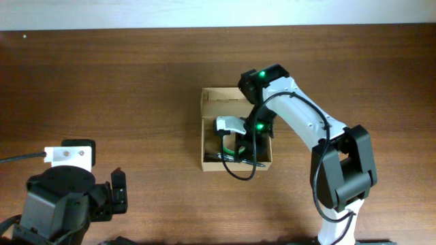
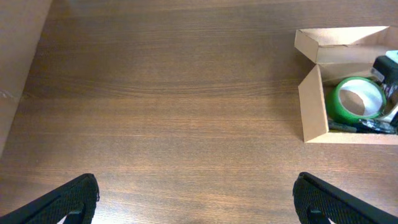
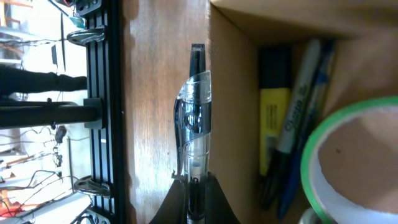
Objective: Pack container
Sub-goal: 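Carry the clear pen into the box and release it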
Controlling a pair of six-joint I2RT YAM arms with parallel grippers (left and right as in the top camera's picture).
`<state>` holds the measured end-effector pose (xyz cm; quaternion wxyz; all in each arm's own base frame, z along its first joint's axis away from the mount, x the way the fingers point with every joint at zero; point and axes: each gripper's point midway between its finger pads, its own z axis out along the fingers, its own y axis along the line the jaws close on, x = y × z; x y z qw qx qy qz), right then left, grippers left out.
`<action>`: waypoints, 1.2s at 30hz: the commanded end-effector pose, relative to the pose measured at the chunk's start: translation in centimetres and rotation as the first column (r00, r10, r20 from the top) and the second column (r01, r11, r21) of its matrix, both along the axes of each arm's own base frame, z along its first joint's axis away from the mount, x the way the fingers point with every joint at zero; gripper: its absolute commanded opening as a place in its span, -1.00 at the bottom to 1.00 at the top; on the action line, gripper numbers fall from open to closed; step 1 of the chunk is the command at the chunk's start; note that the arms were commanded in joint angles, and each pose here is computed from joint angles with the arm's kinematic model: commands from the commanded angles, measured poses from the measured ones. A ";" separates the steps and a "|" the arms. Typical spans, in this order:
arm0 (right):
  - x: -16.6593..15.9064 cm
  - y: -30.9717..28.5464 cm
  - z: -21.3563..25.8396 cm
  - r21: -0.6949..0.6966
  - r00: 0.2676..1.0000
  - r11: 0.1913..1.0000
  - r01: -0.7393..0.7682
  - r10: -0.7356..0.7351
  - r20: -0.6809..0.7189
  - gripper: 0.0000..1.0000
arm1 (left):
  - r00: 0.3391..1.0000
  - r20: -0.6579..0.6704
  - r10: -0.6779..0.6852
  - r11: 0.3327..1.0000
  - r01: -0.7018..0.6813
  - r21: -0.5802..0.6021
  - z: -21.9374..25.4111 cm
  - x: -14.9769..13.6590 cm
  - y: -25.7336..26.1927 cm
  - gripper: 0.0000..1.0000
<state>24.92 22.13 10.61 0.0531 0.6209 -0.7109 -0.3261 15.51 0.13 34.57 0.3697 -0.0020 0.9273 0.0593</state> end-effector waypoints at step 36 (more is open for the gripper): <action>3.6 0.9 2.4 -0.075 0.976 0.997 0.016 0.001 0.216 -0.92 | 1.000 -0.004 -0.014 1.000 0.014 0.002 -0.1 -0.1 -0.1 0.99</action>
